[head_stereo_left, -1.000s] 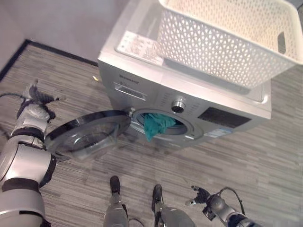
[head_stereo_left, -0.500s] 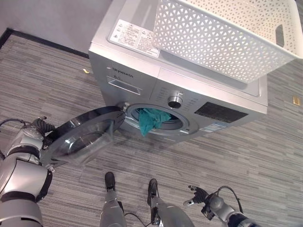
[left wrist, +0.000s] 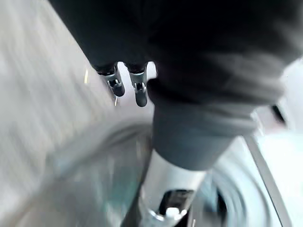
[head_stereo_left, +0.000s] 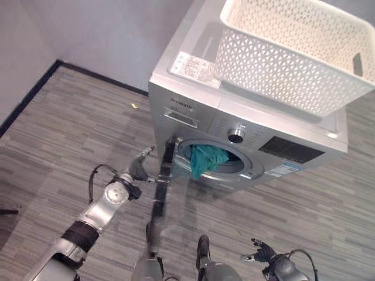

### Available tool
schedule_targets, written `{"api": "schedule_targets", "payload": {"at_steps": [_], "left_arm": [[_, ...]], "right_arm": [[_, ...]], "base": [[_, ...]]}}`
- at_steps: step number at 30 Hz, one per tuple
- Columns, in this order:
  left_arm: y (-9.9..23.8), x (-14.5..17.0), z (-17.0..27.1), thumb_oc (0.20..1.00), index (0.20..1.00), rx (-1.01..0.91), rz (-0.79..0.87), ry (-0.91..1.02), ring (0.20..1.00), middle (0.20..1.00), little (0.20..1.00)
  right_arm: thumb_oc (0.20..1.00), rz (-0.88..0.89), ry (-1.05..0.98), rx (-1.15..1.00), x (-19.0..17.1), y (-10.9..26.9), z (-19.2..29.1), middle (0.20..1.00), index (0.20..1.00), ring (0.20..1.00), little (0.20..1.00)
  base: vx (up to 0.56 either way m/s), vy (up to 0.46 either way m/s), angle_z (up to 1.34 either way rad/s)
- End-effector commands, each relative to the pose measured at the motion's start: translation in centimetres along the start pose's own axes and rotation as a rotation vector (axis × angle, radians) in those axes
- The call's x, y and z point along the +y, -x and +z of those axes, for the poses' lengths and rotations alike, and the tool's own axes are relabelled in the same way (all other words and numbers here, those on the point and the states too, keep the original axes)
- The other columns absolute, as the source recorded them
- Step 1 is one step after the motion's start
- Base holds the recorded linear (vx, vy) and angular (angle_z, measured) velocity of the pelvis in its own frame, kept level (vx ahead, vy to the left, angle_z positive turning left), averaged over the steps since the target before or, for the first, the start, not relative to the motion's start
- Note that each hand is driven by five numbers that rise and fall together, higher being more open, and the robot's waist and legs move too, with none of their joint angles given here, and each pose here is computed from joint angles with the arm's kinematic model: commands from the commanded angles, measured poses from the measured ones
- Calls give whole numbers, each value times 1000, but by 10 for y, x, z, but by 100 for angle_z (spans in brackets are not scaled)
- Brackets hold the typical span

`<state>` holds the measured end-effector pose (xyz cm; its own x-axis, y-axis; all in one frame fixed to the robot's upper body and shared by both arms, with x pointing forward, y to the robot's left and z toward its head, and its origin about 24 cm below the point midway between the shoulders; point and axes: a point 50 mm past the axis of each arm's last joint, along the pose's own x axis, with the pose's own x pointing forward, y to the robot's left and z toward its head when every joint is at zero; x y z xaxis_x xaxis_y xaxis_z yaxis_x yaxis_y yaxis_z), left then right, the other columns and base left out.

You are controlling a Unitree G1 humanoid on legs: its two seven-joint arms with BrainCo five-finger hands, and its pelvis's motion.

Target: Grab the laundry basket,head to the washer,open it,put in the laundry and shut it.

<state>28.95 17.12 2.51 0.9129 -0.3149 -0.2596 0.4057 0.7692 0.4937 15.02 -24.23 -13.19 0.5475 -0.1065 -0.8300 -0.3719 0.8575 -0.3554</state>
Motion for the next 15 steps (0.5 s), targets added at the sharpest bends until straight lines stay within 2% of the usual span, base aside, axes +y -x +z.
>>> {"api": "schedule_targets", "payload": {"at_steps": [1, 10, 12, 13, 14, 15], "left_arm": [[-12, -32, 43, 1000, 1000, -207, -117, 166, 1000, 1000, 1000], [-4, -32, 27, 1000, 1000, -149, -120, 230, 1000, 1000, 1000], [-12, -39, 30, 1000, 1000, -140, -140, 174, 1000, 1000, 1000], [-25, -50, 38, 1000, 1000, -144, -176, 65, 1000, 1000, 1000], [-25, -50, 38, 1000, 1000, -144, -176, 65, 1000, 1000, 1000], [-38, -69, 57, 1000, 1000, -191, -277, -113, 1000, 1000, 1000]], "right_arm": [[1000, -70, 19, 11, -27, 5, -9, 1000, 1000, 1000, 1000], [1000, -47, -21, 131, -22, 8, -36, 1000, 1000, 1000, 1000], [1000, -35, -19, 172, -17, 8, -42, 1000, 1000, 1000, 1000], [1000, -29, -10, 196, -15, 8, -46, 1000, 1000, 1000, 1000], [1000, -29, -10, 196, -16, 8, -46, 1000, 1000, 1000, 1000], [1000, -14, 8, 213, -12, 8, -48, 1000, 1000, 1000, 1000]], "base": [[-25, -65, -23], [-34, -91, -23], [-45, -61, -15], [-45, -55, -10], [-46, -39, -11], [-19, 7, -9]]}}
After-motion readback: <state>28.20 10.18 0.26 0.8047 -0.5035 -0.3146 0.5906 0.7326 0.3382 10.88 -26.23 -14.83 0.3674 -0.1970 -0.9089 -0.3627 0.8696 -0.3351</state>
